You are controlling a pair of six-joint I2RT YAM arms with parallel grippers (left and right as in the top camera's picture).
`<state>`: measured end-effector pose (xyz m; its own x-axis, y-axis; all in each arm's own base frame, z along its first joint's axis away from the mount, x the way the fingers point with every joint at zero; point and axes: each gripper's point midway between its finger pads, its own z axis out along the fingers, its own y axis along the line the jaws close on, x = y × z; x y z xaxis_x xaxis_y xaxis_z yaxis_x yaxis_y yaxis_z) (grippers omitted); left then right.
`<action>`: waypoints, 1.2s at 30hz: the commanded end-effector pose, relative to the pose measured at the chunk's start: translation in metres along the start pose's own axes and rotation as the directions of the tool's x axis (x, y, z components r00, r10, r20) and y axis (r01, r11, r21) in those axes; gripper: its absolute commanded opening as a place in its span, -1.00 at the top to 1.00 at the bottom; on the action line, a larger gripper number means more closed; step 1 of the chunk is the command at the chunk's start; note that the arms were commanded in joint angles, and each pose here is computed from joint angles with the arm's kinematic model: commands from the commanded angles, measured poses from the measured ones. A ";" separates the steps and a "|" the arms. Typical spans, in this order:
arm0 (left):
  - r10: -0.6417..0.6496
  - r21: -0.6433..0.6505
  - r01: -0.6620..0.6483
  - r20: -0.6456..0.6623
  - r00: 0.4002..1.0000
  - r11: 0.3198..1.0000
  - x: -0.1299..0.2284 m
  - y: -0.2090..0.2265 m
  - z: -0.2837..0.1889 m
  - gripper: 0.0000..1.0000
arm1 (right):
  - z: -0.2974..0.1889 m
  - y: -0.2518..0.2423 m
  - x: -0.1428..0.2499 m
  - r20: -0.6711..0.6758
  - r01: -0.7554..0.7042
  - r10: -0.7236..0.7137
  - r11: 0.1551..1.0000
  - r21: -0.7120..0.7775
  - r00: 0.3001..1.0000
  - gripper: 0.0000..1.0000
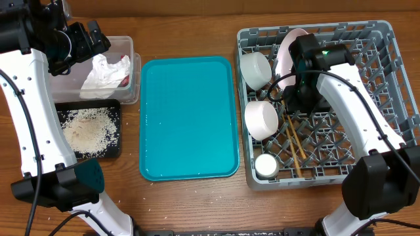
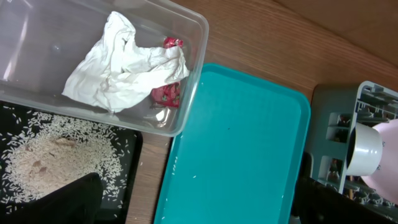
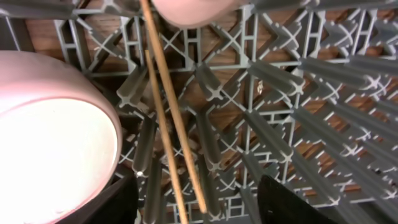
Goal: Sort waste into correct bins and load items into the dishwasher
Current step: 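Insert the second chopstick into the rack and release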
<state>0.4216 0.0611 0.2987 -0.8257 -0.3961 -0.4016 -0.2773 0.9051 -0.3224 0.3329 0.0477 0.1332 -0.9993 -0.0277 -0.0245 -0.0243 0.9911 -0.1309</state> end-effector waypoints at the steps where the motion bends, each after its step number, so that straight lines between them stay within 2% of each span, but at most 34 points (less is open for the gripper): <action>1: 0.025 0.009 -0.025 0.010 1.000 1.000 -0.001 -0.005 -0.003 -1.00 | -0.010 0.001 -0.003 0.031 -0.014 0.014 1.000 -0.009 0.999 -0.27; 3: 0.025 0.009 -0.025 0.010 1.000 1.000 -0.001 -0.005 -0.003 -1.00 | -0.021 0.005 -0.007 0.055 -0.015 0.017 0.999 -0.040 0.998 -0.28; 9: 0.025 0.009 -0.025 0.009 1.000 1.000 -0.001 -0.005 -0.003 -1.00 | -0.106 0.013 -0.027 0.253 -0.011 0.055 0.985 -0.171 0.966 -0.33; 11: 0.025 0.009 -0.025 0.009 1.000 1.000 -0.001 -0.005 -0.003 -1.00 | -0.137 0.012 -0.028 0.316 -0.004 0.069 0.980 -0.201 0.946 -0.58; 14: 0.024 0.009 -0.024 0.010 1.000 1.000 -0.001 -0.005 -0.003 -1.00 | -0.185 0.004 -0.020 0.398 -0.036 0.133 0.970 -0.241 0.908 -0.75; 16: 0.026 0.010 -0.026 0.009 1.000 1.000 -0.001 -0.006 -0.003 -0.99 | -0.214 0.000 -0.010 0.433 -0.089 0.217 0.951 -0.297 0.875 -1.00; 19: 0.024 0.009 -0.024 0.009 1.000 1.000 -0.001 -0.005 -0.003 -1.00 | -0.258 0.013 0.001 0.410 -0.173 0.418 0.840 -0.514 0.811 -1.00; 20: 0.023 0.009 -0.023 0.009 1.000 1.000 -0.001 -0.004 -0.003 -1.00 | -0.266 0.014 0.004 0.419 -0.160 0.425 0.830 -0.535 0.802 -0.99; 26: 0.024 0.009 -0.024 0.009 1.000 1.000 -0.001 -0.005 -0.003 -1.00 | -0.274 0.009 0.029 0.441 -0.123 0.390 0.844 -0.522 0.808 -0.99; 32: 0.024 0.009 -0.024 0.008 1.000 1.000 -0.001 -0.005 -0.003 -1.00 | -0.275 0.010 0.029 0.438 -0.118 0.388 0.842 -0.526 0.811 -0.99; 36: 0.024 0.009 -0.024 0.009 1.000 1.000 -0.001 -0.005 -0.003 -1.00 | -0.270 -0.005 0.023 0.477 -0.161 0.394 0.874 -0.458 0.786 -0.99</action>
<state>0.4216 0.0611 0.2987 -0.8257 -0.3961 -0.4016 -0.2773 0.9051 -0.3224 0.2973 0.0888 0.4001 -0.8077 0.3014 -0.5067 0.0940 0.9143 0.3939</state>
